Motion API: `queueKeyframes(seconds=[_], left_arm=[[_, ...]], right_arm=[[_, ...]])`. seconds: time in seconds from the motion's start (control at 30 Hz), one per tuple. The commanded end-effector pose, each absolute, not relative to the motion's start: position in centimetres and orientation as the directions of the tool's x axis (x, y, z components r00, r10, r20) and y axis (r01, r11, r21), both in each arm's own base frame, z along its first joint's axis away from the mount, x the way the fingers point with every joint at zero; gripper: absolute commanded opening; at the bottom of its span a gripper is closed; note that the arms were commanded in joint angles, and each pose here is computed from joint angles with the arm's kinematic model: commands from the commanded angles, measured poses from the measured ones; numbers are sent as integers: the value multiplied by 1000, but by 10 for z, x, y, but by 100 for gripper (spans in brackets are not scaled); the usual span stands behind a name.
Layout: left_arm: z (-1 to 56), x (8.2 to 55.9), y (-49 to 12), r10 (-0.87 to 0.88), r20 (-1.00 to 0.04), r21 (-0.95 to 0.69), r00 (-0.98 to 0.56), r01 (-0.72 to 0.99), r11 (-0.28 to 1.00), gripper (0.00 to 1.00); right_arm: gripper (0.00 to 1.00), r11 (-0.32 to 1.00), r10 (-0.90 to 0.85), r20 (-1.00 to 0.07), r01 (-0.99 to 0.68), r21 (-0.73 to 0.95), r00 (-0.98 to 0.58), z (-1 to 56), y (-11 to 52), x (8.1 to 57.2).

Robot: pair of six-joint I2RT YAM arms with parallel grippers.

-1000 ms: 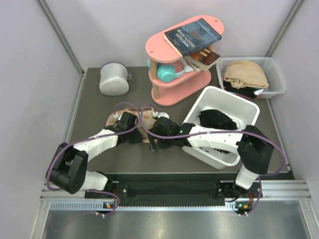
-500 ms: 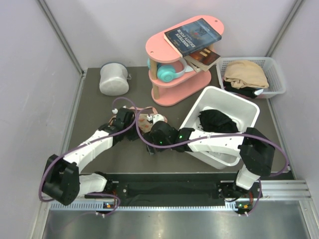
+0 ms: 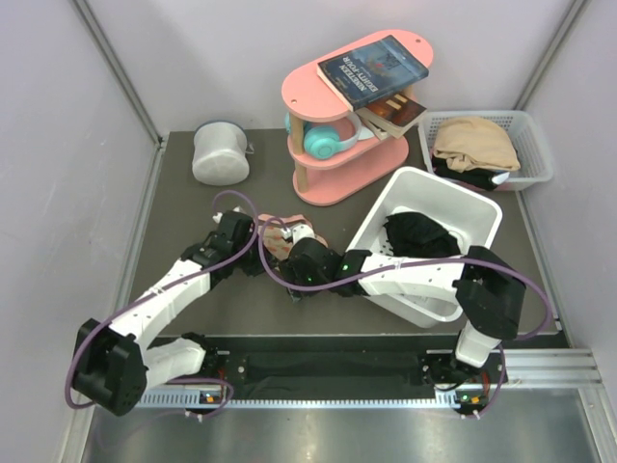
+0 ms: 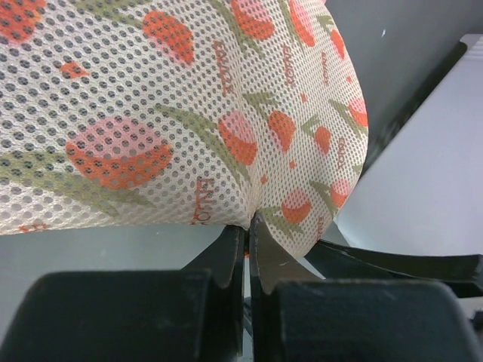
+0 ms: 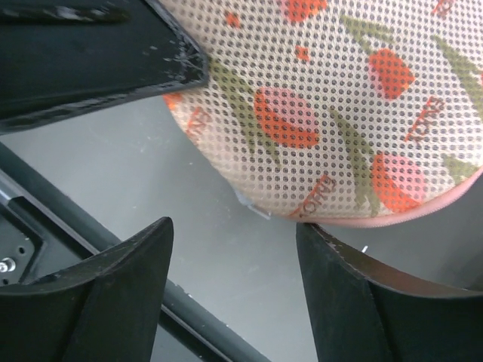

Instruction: Unzip the laundry bag and remove the bra

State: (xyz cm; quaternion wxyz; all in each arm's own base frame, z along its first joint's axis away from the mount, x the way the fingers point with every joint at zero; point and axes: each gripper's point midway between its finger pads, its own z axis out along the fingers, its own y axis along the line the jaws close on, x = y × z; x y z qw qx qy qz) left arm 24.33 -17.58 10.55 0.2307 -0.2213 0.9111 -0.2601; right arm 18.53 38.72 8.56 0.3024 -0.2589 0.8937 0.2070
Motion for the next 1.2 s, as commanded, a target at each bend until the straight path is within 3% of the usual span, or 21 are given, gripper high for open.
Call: queueKeyframes(seconds=[0.0, 0.13, 0.23, 0.47, 0.6, 1.17], left_arm=[[120, 243, -182, -532, -303, -617, -791, -262, 742, 0], [123, 242, -182, -534, -301, -624, -790, -261, 737, 0], [126, 242, -182, -539, -305, -631, -785, -257, 732, 0], [127, 238, -181, -544, -300, -638, -783, -260, 725, 0], [126, 235, -179, -542, -306, -634, -782, -257, 730, 0], [120, 223, -149, -471, -404, -517, -784, -229, 825, 0]], right_arm=[[63, 761, -314, -692, -609, 225, -649, 100, 404, 191], [58, 759, -310, -695, -609, 230, -649, 100, 408, 193], [48, 757, -307, -698, -610, 234, -648, 102, 410, 193], [14, 766, -295, -699, -598, 235, -652, 99, 410, 196], [0, 784, -289, -701, -581, 218, -652, 97, 405, 198], [0, 844, -241, -701, -501, 189, -671, 89, 364, 201]])
